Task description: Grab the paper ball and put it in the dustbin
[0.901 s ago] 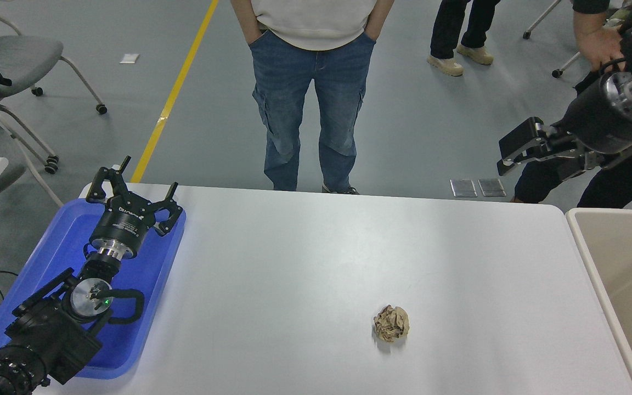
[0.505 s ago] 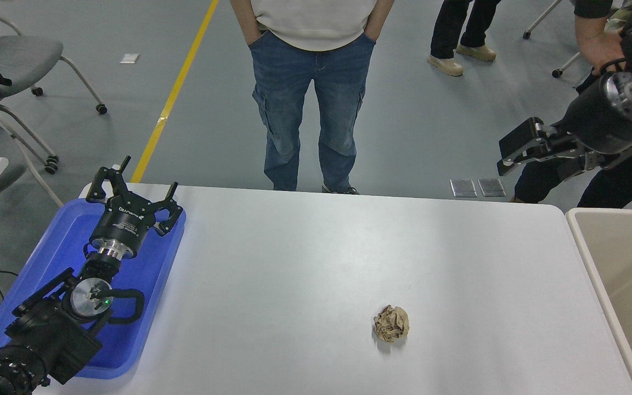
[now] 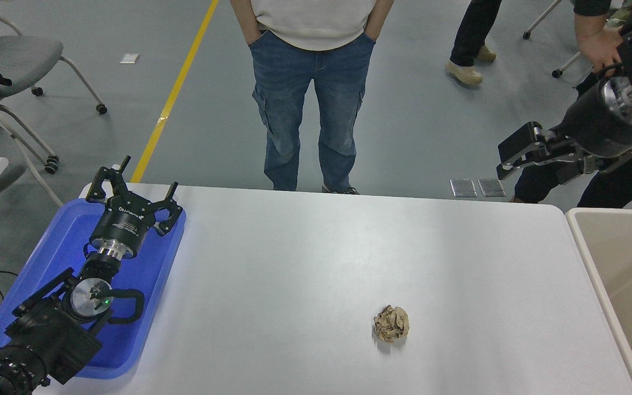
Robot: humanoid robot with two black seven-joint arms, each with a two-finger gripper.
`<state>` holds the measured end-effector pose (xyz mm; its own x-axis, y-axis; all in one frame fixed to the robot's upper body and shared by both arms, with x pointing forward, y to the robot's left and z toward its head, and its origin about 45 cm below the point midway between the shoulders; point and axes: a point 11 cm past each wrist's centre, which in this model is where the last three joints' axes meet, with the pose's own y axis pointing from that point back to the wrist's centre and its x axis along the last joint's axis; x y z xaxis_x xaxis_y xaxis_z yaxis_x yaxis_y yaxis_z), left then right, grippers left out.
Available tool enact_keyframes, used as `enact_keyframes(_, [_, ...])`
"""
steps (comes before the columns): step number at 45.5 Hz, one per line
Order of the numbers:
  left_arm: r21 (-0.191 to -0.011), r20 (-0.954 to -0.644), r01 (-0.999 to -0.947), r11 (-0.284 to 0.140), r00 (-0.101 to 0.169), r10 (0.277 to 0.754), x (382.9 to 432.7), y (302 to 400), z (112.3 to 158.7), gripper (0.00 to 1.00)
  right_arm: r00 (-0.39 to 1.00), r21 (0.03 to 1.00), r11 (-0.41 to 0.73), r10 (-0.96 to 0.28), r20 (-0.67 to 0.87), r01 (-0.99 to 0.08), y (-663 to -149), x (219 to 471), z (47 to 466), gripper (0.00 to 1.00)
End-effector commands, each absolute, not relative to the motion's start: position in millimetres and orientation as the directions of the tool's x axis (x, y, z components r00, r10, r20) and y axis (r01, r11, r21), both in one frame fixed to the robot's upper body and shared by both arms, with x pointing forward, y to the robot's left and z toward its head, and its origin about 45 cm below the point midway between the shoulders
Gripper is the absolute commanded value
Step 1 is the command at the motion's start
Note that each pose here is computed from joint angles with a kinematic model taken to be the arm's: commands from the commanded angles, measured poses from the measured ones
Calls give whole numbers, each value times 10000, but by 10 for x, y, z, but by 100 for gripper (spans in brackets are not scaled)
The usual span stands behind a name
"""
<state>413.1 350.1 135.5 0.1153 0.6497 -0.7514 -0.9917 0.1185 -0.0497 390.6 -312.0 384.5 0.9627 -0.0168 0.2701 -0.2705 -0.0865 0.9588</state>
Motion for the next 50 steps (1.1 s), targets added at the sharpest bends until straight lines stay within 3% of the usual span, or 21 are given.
enact_keyframes(1, [-499, -7514, -9917, 1184, 1154, 6497, 4131, 3501, 1356, 100, 9628, 9588, -881, -194, 2696, -2702, -3128, 3907, 3837, 100])
enact_keyframes(50, [-499, -7514, -9917, 1184, 1154, 6497, 4131, 3501, 1356, 100, 9540, 9530, -601, -605, 2935, -2970, -3289, 4024, 3811, 100])
